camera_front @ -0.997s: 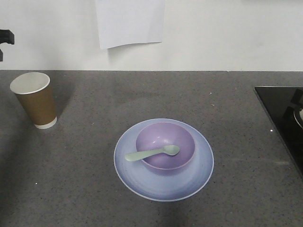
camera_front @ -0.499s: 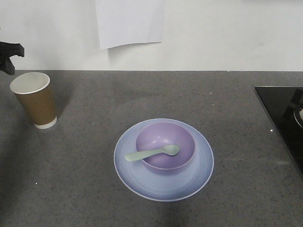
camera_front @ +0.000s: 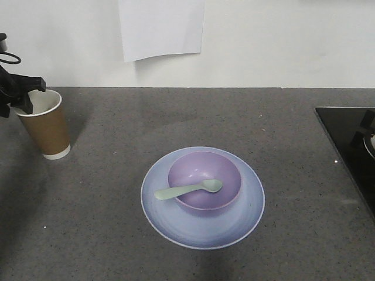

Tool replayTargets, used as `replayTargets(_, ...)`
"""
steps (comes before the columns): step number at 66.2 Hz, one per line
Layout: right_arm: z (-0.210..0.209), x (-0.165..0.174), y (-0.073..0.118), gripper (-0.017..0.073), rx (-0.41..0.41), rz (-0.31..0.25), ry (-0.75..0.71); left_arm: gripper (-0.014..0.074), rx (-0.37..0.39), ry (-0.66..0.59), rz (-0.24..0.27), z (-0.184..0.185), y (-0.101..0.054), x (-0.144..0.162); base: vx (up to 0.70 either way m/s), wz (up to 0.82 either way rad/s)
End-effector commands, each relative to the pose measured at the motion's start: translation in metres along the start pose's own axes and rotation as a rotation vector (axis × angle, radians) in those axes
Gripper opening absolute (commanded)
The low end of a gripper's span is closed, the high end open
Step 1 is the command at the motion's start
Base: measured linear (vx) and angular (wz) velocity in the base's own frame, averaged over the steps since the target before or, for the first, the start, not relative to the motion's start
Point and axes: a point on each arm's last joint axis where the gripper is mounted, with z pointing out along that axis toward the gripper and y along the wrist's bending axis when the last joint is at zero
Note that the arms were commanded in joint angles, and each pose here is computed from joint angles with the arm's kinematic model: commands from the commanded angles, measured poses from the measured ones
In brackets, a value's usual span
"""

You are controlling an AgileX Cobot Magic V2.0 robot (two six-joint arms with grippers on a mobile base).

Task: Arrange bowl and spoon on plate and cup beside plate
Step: 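Reach the left gripper down into the brown paper cup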

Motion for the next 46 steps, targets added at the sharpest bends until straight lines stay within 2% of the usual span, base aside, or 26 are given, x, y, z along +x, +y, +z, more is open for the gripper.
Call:
replayTargets(1, -0.004, -0.011, -0.003, -0.0006, 0.020, -0.005, -0.087, 0.0324, 0.025, -0.094, -0.003, -0.023, -0.002, -0.007, 0.00, 0.00)
replayTargets(8, -0.004, -0.011, -0.003, -0.0006, 0.020, -0.005, -0.087, 0.0244, 0.023, -0.084, 0.008, -0.023, -0.002, -0.006, 0.00, 0.00)
replayTargets(21, -0.004, -0.011, -0.003, -0.0006, 0.020, -0.005, -0.087, -0.0010, 0.021, -0.072, 0.047, -0.023, -0.002, -0.005, 0.00, 0.00)
replayTargets(31, -0.004, -0.011, -0.003, -0.0006, 0.020, -0.005, -0.087, -0.0007, 0.056, -0.075, 0.067, -0.034, -0.006, -0.002, 0.00, 0.00)
replayTargets(39, -0.004, -0.011, -0.003, -0.0006, 0.020, -0.005, -0.085, -0.0008, 0.139, -0.122, 0.074, -0.063, -0.015, 0.002, 0.00, 0.00)
replayTargets(46, -0.004, -0.011, -0.003, -0.0006, 0.020, -0.005, -0.085, -0.0008, 0.226, -0.152, 0.120, -0.095, -0.027, 0.013, 0.00, 0.00)
